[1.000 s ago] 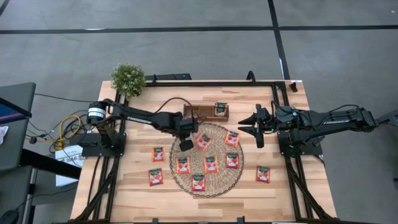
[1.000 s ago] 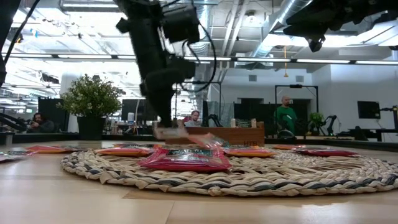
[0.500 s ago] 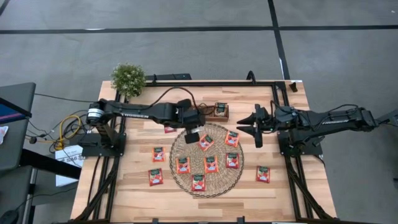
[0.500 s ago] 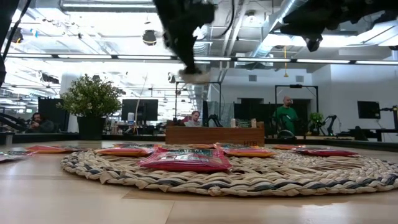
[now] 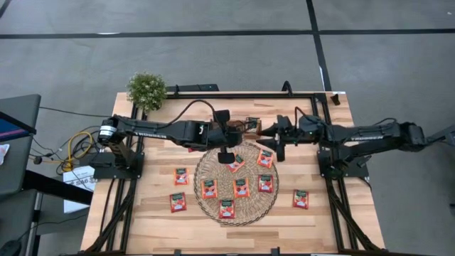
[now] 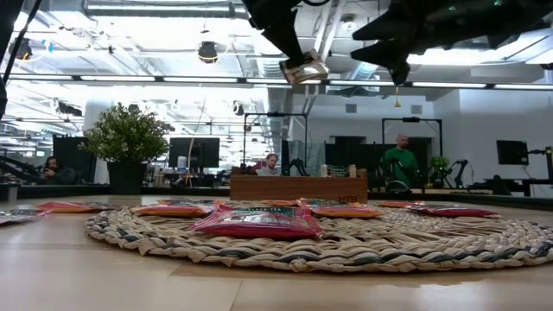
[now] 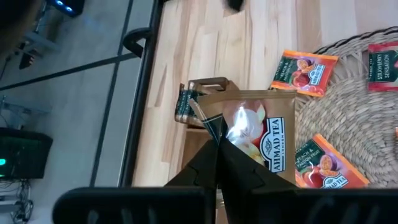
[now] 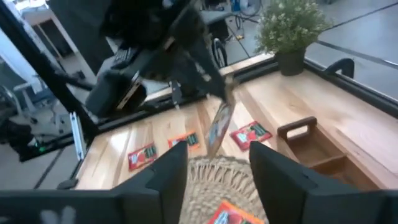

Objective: Pick & Place Tea
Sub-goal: Put the brown tea bag into the right section of the wooden organizer, then adjust the brown tea bags in the wooden organizer

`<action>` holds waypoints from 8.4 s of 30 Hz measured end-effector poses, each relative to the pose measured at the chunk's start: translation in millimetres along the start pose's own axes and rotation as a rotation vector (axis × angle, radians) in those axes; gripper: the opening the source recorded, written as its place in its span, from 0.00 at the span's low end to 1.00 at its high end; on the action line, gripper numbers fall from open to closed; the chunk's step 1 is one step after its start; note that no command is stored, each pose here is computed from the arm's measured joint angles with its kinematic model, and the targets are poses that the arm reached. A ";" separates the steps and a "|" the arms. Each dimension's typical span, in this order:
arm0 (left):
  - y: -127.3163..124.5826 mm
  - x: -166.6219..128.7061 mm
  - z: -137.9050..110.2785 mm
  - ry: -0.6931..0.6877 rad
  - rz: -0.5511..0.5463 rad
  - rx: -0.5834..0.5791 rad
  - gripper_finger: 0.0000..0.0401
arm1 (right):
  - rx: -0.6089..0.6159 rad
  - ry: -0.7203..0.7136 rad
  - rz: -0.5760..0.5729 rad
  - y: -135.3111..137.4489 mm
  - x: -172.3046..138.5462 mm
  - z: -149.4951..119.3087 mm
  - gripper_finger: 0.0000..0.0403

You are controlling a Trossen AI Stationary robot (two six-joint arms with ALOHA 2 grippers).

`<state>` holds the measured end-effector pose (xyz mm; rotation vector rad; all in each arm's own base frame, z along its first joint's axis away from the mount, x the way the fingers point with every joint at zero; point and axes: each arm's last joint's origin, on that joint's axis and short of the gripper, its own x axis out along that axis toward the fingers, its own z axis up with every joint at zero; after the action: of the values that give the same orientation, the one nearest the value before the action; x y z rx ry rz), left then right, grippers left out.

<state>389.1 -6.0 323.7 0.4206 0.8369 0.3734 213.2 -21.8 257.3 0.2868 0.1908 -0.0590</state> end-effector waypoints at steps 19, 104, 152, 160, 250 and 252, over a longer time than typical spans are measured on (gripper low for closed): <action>1.6 0.1 2.9 -0.021 0.038 0.078 0.00 | 0.044 0.045 -0.004 -18.0 49.4 26.8 0.49; 20.9 4.6 -76.8 0.344 0.161 -0.350 0.44 | 0.095 0.042 -0.484 -84.4 29.2 -43.8 0.00; 46.8 -81.3 -142.0 -0.011 0.129 -0.649 0.44 | 0.190 0.009 -0.529 -98.7 46.7 -86.3 0.00; 46.8 -81.3 -142.0 -0.010 0.129 -0.628 0.44 | 0.131 0.016 -0.560 -104.4 42.9 -83.2 0.00; 47.5 -81.6 -134.5 -0.073 0.079 -0.591 0.44 | -0.011 0.352 -0.650 -124.5 60.1 -50.2 0.29; 47.5 -81.6 -134.5 -0.073 0.079 -0.591 0.44 | -0.012 0.348 -0.647 -123.9 60.5 -49.9 0.29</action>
<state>227.6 24.0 318.3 -0.0839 0.6026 0.6499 253.2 -128.0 164.4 0.2117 0.6247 -0.6509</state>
